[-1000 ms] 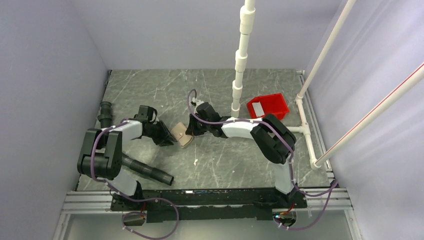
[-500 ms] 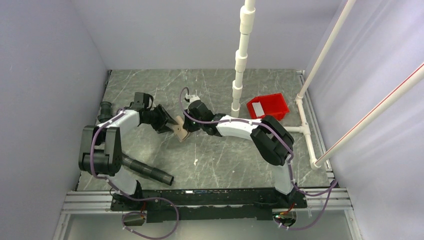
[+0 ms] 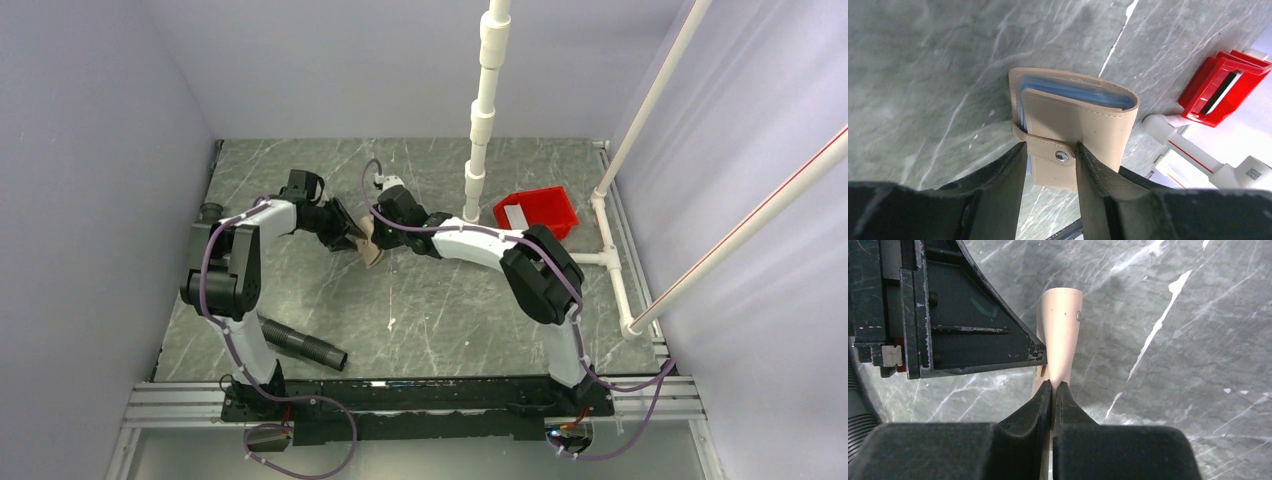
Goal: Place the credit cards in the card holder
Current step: Open the card holder at the center of the board.
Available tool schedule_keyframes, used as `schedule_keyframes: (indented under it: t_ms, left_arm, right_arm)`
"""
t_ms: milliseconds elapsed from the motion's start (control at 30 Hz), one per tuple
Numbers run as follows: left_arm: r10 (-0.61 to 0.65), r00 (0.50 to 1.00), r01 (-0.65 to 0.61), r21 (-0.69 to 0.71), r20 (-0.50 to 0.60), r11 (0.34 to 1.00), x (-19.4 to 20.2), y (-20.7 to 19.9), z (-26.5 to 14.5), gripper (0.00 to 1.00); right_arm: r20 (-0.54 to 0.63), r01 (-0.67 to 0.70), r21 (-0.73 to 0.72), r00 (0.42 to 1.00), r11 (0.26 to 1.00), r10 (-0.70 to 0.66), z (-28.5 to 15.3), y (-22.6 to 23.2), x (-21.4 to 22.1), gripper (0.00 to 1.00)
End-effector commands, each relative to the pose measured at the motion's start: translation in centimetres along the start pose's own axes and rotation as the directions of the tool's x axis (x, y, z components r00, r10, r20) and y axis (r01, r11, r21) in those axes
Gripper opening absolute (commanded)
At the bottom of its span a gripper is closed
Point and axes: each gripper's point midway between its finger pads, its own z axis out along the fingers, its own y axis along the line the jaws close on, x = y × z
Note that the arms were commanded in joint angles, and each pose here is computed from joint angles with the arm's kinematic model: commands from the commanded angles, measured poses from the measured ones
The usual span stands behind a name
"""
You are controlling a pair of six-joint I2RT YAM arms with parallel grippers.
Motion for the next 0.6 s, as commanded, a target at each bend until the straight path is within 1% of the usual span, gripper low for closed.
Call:
schedule_keyframes:
  t_ms: [0, 100, 167, 267, 333, 367, 467, 567]
  left_arm:
    - [0.098, 0.995, -0.098, 0.021, 0.013, 0.995, -1.6, -1.1, 0.8, 0.45]
    - [0.143, 0.989, -0.144, 0.075, 0.028, 0.987, -1.9, -2.3, 0.4, 0.43]
    - [0.162, 0.987, -0.162, 0.115, 0.011, 0.98, -1.7, -2.9, 0.3, 0.39]
    - [0.173, 0.984, -0.167, 0.137, -0.032, 0.976, -1.7, -3.2, 0.2, 0.21]
    - [0.173, 0.985, -0.168, 0.132, -0.027, 0.977, -2.1, -2.8, -0.1, 0.09]
    - [0.163, 0.986, -0.159, 0.136, -0.024, 0.978, -2.4, -2.6, -0.5, 0.04]
    - [0.136, 0.991, -0.13, 0.183, -0.019, 0.974, -3.2, -2.5, -1.4, 0.0]
    - [0.141, 0.99, -0.136, 0.211, -0.01, 0.968, -3.7, -2.7, -1.7, 0.0]
  right_arm:
    - [0.096, 0.027, -0.121, 0.995, 0.992, -0.015, -0.6, 2.7, -4.8, 0.0]
    - [0.088, 0.047, -0.152, 0.996, 0.987, -0.034, -0.4, 2.8, -5.6, 0.0]
    - [0.09, 0.049, -0.155, 0.995, 0.987, -0.036, -0.4, 2.8, -6.0, 0.0]
    - [0.091, 0.04, -0.126, 0.995, 0.991, -0.029, 0.1, 2.5, -6.6, 0.0]
    - [0.095, 0.019, -0.097, 0.995, 0.995, -0.01, 0.5, 2.1, -7.0, 0.0]
    - [0.096, 0.006, -0.072, 0.995, 0.997, 0.0, 0.7, 1.8, -7.2, 0.0]
    - [0.109, -0.028, -0.028, 0.994, 0.999, 0.031, 1.1, 0.6, -8.0, 0.0]
    - [0.118, -0.049, -0.039, 0.992, 0.998, 0.053, 1.7, 0.7, -8.5, 0.0]
